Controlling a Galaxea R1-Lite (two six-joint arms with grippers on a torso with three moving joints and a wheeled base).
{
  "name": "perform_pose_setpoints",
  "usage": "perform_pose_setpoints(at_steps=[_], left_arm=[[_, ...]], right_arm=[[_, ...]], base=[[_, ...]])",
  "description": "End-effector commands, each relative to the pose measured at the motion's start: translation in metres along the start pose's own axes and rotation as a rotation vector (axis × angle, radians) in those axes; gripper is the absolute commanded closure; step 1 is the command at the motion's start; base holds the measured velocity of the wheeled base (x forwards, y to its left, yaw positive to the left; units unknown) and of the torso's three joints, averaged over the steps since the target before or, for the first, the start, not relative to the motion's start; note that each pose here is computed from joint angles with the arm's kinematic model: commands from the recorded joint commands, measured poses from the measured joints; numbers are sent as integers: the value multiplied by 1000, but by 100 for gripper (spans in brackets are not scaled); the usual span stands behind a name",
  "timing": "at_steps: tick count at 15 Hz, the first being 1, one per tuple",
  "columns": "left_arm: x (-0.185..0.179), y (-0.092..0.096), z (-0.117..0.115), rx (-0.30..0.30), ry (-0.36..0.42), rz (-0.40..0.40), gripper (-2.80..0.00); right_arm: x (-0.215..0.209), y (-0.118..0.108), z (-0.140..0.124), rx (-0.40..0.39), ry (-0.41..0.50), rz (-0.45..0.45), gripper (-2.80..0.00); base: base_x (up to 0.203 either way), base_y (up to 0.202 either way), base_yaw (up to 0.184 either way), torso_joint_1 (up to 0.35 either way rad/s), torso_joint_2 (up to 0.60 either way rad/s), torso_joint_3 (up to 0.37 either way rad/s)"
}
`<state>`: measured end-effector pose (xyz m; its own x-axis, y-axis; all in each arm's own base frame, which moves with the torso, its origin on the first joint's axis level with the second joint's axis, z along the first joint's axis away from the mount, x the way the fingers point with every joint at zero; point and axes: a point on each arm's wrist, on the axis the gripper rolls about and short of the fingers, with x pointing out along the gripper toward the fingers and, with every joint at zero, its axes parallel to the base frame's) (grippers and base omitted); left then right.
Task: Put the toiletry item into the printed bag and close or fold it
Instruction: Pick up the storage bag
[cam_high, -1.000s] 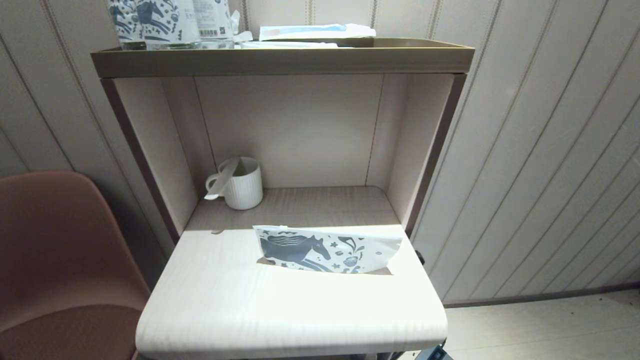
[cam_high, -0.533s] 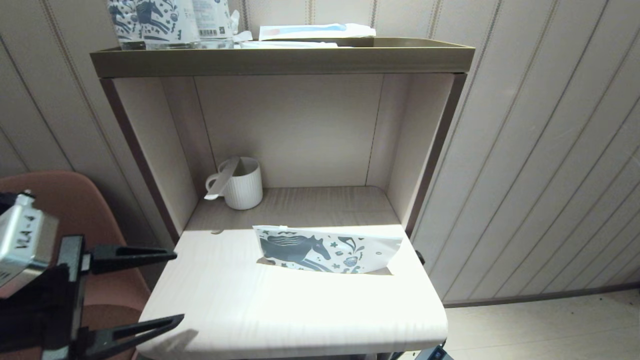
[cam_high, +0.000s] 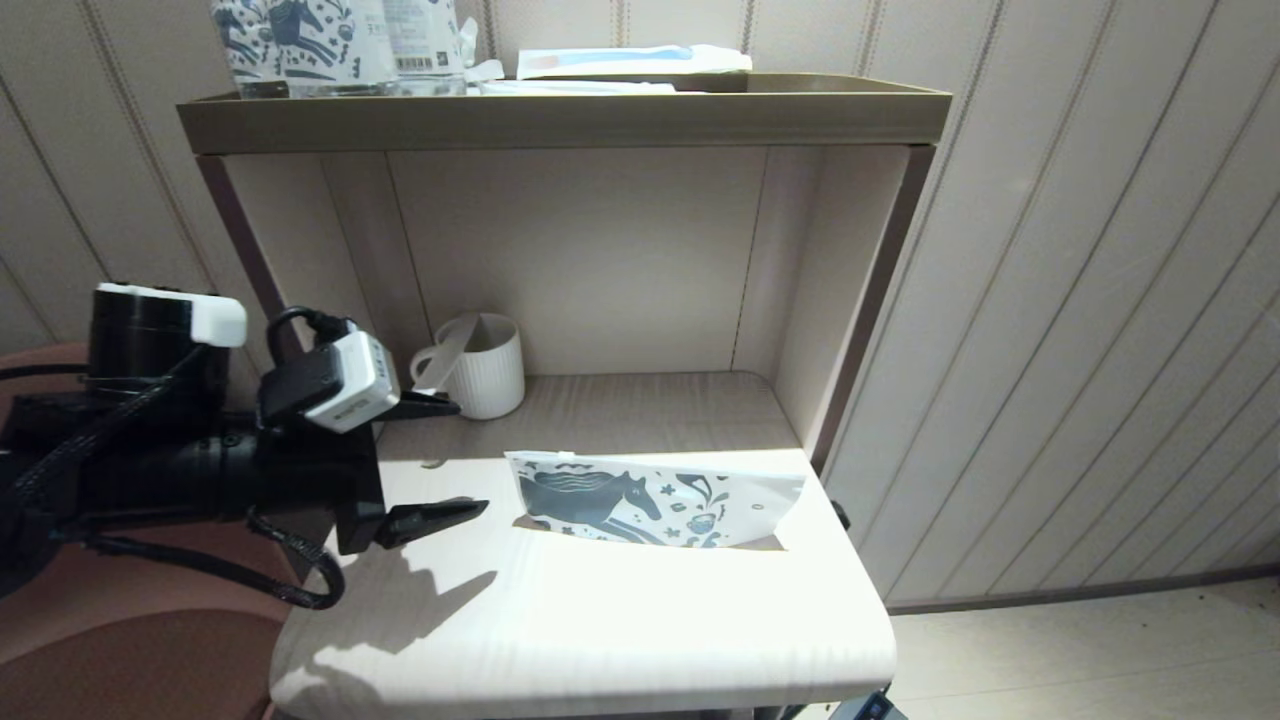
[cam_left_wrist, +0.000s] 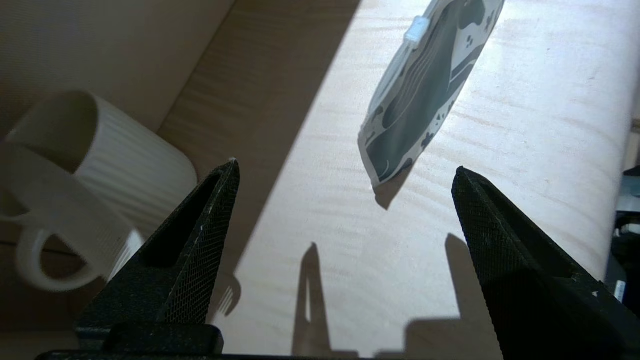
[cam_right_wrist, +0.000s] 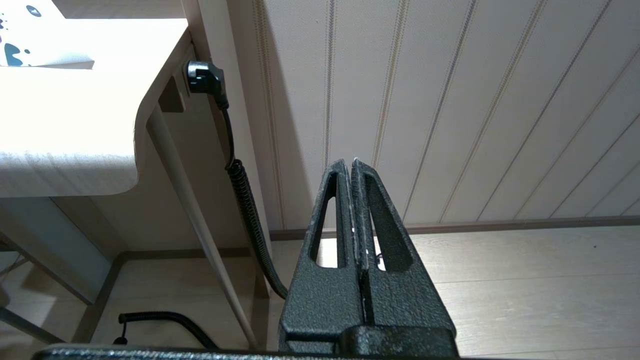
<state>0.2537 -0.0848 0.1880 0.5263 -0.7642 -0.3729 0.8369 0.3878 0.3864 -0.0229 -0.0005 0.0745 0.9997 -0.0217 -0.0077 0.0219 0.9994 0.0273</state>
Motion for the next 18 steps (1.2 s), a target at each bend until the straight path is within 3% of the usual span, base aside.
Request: perform_pose_setpoints(at_steps=[1,8,18], left_arm=[[37,14,-19,-44,44,-65,-280],[73,44,-14,-73,41,-129,-280],[73,28,-6,-56,17,-189,-280]], right_arm=[[0,0,0,0,2,0,0],[0,0,0,0,2,0,0],[0,0,0,0,2,0,0]], base=[[0,0,0,0,0,0],[0,0,0,0,0,0],[0,0,0,0,0,0]])
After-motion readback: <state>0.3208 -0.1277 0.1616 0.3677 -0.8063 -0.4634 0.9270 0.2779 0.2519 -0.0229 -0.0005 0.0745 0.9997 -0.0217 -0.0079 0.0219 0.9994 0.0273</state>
